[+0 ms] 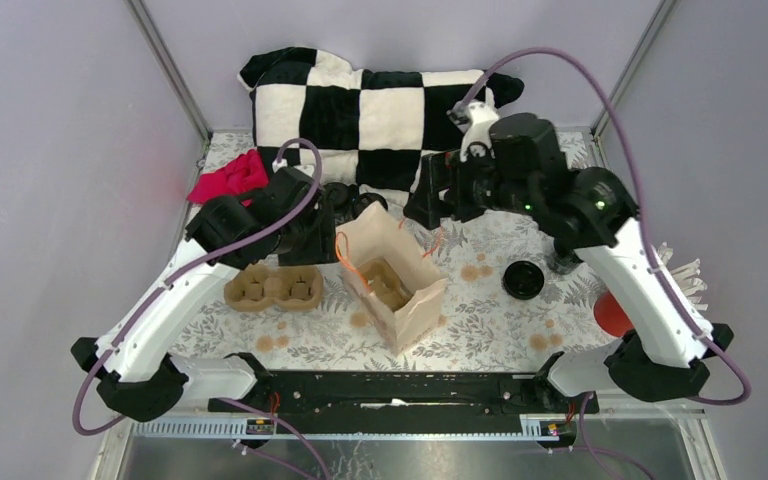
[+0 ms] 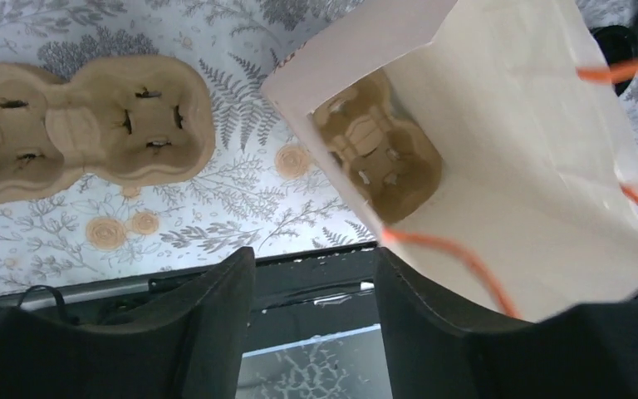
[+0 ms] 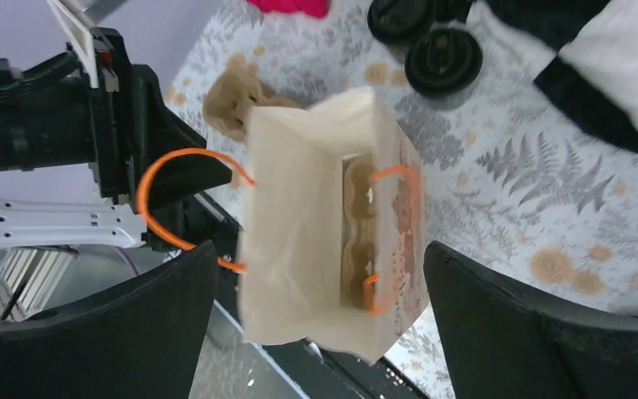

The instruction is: Pack the takeout coffee

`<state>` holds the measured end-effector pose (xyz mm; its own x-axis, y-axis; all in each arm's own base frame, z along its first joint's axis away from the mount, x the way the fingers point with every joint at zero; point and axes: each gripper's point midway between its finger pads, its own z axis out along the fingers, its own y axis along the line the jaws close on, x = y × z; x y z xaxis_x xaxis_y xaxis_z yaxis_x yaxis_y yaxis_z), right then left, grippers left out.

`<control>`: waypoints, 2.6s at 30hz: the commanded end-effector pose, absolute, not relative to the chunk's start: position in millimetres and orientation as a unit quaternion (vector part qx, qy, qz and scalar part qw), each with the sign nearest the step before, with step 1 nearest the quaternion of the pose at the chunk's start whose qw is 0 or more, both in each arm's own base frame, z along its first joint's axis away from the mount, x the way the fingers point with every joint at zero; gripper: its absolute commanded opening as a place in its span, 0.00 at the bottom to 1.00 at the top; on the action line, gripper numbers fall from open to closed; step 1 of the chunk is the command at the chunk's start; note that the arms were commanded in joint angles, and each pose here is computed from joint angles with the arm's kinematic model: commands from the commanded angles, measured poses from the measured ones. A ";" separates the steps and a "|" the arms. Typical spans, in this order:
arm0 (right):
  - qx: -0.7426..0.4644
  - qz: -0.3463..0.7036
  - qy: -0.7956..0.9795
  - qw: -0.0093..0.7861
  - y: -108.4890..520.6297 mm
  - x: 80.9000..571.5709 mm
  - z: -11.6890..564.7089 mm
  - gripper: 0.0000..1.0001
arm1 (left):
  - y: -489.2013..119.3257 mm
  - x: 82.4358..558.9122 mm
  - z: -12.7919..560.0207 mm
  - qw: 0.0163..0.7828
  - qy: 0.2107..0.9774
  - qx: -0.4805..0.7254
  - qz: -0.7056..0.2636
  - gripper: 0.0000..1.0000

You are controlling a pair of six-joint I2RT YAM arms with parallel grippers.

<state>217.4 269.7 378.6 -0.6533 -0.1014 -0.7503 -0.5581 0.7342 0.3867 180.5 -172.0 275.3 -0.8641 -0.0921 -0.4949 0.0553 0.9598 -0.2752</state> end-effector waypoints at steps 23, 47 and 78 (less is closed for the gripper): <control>-0.068 0.205 0.906 0.364 156.5 273.2 313.4 1.00 | -235.9 305.3 284.4 0.301 0.927 0.108 -0.195 0.76; -0.142 0.216 0.920 0.296 226.5 358.7 210.9 0.95 | -167.5 234.5 264.7 0.275 0.953 -0.046 -0.120 0.00; -0.276 0.177 0.906 0.267 343.1 396.6 140.7 0.98 | -52.0 211.6 311.0 0.412 0.898 -0.146 -0.048 0.00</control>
